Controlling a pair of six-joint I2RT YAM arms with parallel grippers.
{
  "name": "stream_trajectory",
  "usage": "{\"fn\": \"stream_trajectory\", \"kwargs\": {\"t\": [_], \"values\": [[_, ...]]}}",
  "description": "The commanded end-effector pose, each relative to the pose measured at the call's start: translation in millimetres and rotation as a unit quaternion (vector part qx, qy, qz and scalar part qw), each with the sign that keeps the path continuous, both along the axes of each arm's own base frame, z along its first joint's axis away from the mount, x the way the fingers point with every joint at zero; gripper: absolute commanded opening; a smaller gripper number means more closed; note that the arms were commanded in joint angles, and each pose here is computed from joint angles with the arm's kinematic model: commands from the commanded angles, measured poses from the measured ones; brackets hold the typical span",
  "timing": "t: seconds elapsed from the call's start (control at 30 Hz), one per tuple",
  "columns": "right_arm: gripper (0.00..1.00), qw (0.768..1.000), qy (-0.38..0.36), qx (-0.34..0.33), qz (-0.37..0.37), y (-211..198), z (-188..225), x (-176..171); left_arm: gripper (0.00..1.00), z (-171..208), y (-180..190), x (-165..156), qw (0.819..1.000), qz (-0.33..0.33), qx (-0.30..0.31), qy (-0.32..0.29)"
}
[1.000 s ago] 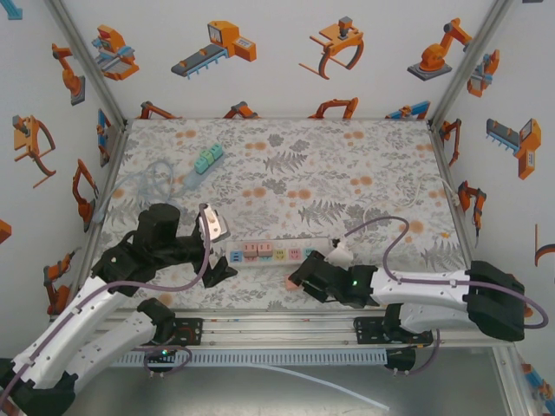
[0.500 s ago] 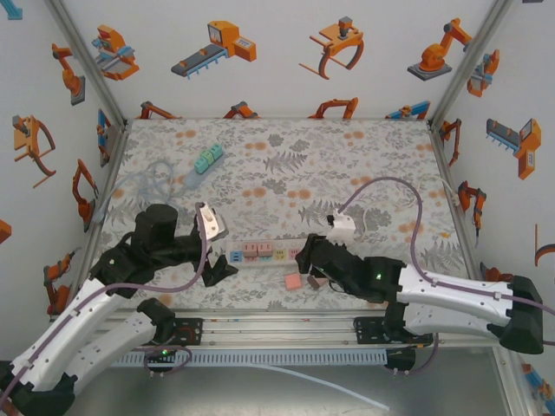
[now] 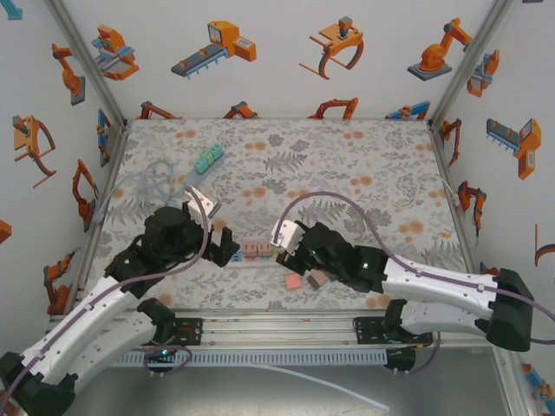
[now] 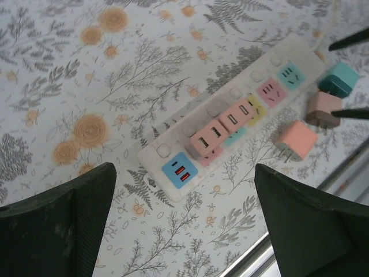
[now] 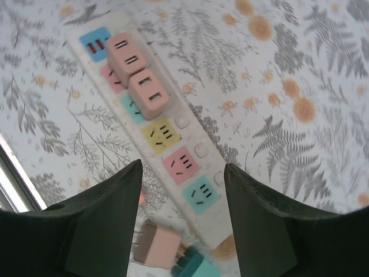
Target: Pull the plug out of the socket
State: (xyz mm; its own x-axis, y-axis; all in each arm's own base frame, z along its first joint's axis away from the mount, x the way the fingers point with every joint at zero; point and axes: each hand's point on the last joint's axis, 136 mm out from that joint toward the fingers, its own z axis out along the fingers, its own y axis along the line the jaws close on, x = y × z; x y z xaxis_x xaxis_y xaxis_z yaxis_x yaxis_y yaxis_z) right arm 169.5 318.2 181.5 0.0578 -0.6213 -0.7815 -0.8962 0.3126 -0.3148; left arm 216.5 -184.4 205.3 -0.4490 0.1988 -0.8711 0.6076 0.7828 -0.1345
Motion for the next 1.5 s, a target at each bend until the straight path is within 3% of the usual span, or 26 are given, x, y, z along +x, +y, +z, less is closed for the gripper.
{"fn": "stream_trajectory", "kwargs": {"t": [0.0,0.3,0.53,0.77,1.13,1.47], "values": [[0.56,0.992,-0.017,0.012,0.127,27.2,13.1,-11.3,0.97,-4.5,14.4,21.9,0.993,0.105,-0.048,0.018],[0.56,0.984,0.052,0.028,0.167,49.5,-31.4,14.5,0.97,-53.1,32.7,29.3,0.974,0.183,-0.069,0.114],[0.55,0.982,0.058,0.025,0.178,60.9,-55.3,25.2,0.99,-83.7,43.9,31.8,0.957,0.225,-0.050,0.174],[0.43,0.980,0.077,0.021,0.185,68.2,-70.8,29.4,0.92,-100.2,30.9,35.5,0.953,0.208,-0.048,0.216],[0.33,0.980,0.081,0.020,0.183,66.3,-73.5,31.4,0.65,-132.1,20.0,32.2,0.934,0.203,-0.035,0.291],[0.33,0.980,0.076,0.027,0.183,66.9,-68.5,33.0,0.61,-148.7,23.5,29.0,0.924,0.214,-0.009,0.317]]}}
